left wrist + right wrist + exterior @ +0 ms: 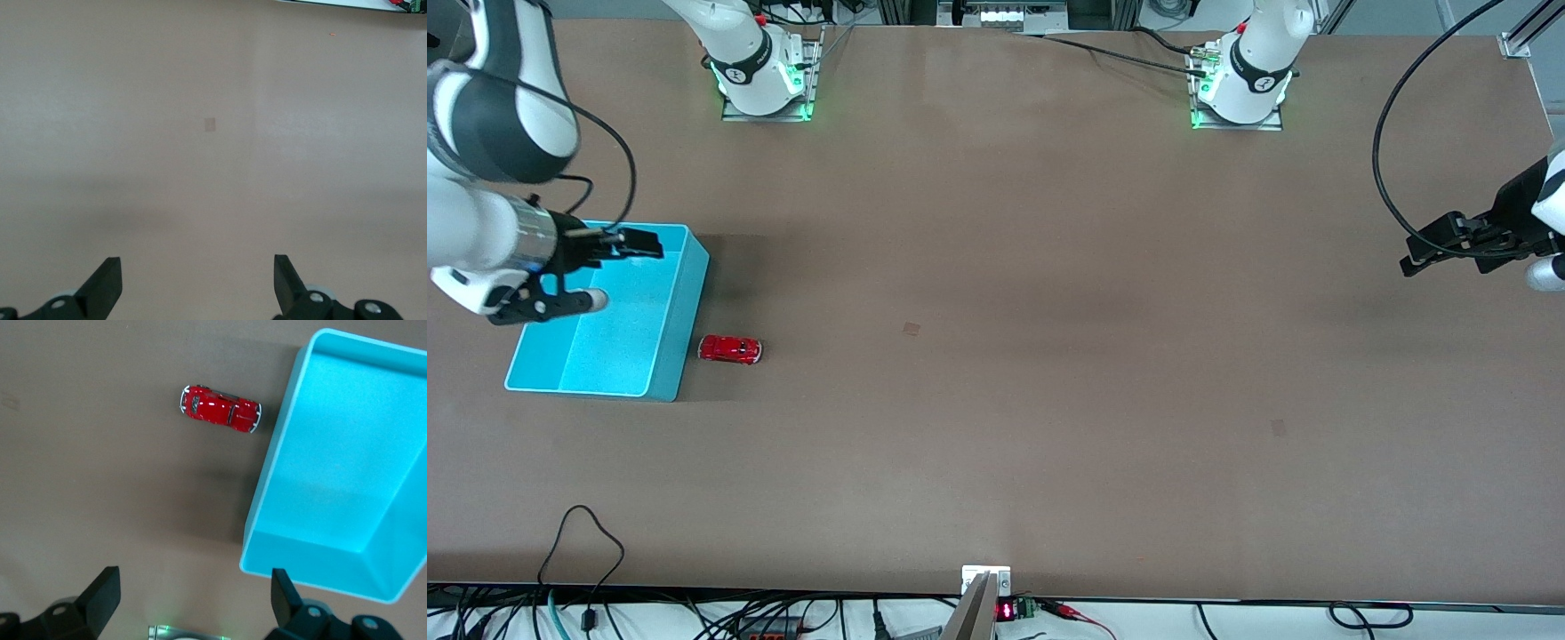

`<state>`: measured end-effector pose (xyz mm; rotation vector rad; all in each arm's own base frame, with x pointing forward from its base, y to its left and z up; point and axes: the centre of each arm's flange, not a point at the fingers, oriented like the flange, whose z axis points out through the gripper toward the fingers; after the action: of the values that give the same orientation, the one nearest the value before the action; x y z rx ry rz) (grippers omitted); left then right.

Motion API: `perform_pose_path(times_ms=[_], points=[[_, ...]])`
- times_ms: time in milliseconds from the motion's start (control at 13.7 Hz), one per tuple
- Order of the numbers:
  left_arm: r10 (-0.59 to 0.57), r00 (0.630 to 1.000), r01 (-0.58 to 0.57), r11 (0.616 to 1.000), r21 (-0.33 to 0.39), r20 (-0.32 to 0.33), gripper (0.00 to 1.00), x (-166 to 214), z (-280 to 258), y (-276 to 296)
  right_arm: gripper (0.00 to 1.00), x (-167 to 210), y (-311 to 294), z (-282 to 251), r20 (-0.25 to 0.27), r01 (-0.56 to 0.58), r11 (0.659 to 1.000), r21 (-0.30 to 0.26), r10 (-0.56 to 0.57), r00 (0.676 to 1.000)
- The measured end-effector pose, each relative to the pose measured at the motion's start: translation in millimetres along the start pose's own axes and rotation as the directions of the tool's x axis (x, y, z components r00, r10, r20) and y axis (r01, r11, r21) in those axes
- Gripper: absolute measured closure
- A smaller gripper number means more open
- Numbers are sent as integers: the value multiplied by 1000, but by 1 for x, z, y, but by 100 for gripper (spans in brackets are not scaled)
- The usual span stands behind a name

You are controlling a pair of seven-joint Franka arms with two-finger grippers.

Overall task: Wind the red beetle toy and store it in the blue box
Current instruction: 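Move the right gripper over the car while the left gripper withdraws, then lower the right gripper and grasp the red car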

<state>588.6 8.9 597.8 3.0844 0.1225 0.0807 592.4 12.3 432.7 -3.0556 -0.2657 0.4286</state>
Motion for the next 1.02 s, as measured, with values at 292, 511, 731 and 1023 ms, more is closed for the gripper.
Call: perform_pose_path(times_ms=[292, 511, 731, 1023], points=[[0, 1000, 0, 1000, 2, 30, 0, -12, 10, 0, 0, 13, -25, 59, -47, 144, 989, -24, -145, 988], [-2, 999, 2, 1000, 3, 40, 0, -22, 12, -2, 0, 20, -43, 82, -90, 242, 968, -64, -247, 965], [-7, 1000, 7, 1000, 3, 29, 0, -21, 7, -2, 0, 23, -33, 112, -111, 479, 867, -141, -495, 862], [-6, 1000, 6, 1000, 3, 28, 0, -25, 0, -2, 0, 32, -5, 140, -78, 736, 651, -189, -757, 649]])
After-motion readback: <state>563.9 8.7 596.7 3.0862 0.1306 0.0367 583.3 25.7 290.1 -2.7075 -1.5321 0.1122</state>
